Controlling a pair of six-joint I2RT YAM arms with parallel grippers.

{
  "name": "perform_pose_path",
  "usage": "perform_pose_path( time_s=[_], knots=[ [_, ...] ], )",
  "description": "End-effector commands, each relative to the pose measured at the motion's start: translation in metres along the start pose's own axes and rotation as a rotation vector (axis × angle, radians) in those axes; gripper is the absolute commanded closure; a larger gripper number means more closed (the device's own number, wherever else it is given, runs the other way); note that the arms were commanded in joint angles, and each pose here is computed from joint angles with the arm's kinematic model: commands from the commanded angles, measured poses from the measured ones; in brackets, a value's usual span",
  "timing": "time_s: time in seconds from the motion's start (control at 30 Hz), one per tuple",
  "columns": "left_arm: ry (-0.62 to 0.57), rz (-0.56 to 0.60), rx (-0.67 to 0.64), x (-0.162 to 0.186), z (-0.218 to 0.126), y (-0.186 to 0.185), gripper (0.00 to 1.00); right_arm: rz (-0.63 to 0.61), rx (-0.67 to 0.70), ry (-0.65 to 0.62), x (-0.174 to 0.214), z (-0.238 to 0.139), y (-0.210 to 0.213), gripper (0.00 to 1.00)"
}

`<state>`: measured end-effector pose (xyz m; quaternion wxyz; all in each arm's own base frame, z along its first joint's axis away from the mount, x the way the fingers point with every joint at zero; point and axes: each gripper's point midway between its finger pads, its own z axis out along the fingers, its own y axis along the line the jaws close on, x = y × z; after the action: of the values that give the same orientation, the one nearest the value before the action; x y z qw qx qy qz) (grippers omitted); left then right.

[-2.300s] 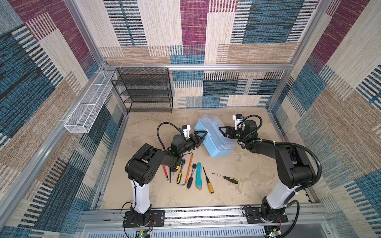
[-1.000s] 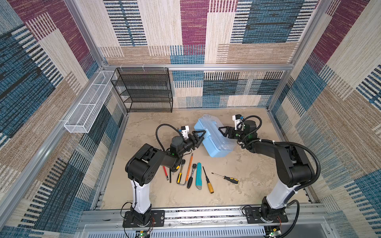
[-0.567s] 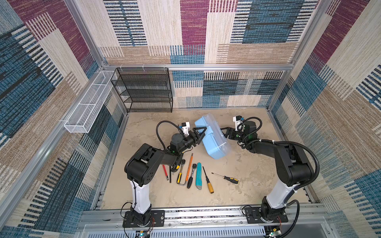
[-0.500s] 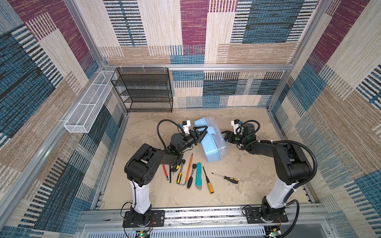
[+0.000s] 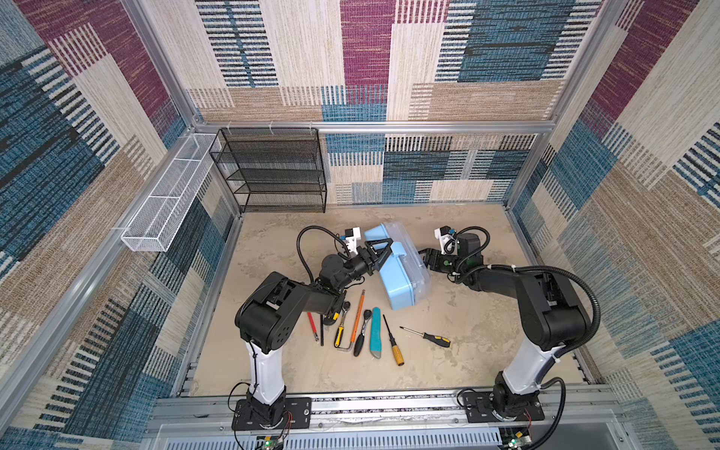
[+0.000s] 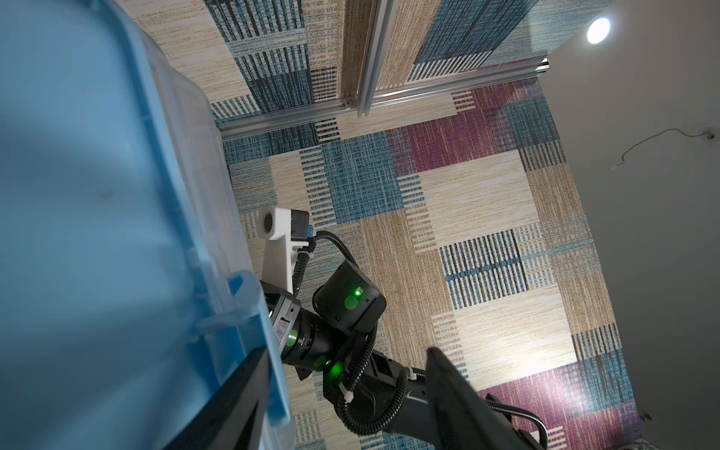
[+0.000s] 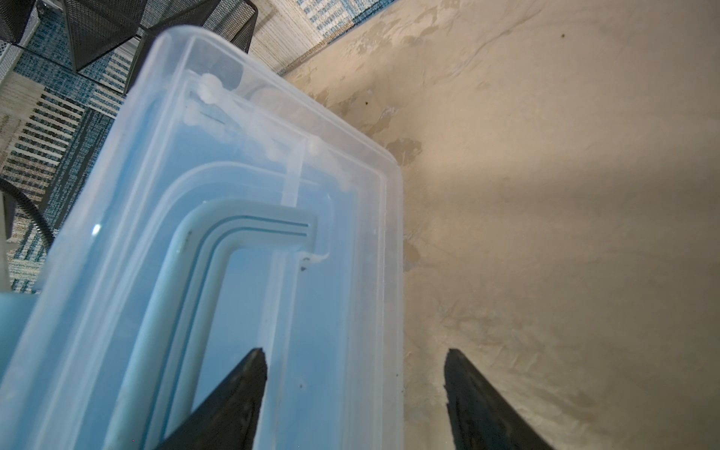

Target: Pack the tool kit

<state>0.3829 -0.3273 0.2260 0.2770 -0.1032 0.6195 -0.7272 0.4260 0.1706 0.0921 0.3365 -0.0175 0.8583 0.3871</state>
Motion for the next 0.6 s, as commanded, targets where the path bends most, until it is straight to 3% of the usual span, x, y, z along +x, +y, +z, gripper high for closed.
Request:
perform_pose_path(
  time_s=[0.0,0.2,0.57],
  knots=[
    [0.0,0.004,0.002,-0.004,-0.003,-0.001,0.32,0.065,0.053,0.124,0.035,-0.001,-0.013,0.27],
    [-0.048,0.002,-0.023,-0.02,-0.019,-0.001,0.32,0.062,0.054,0.121,0.033,-0.001,-0.013,0.26],
    [-0.032,0.059,-0.145,-0.028,-0.033,-0.009,0.32,0.061,0.051,0.112,0.028,0.0,-0.013,0.26]
  ],
)
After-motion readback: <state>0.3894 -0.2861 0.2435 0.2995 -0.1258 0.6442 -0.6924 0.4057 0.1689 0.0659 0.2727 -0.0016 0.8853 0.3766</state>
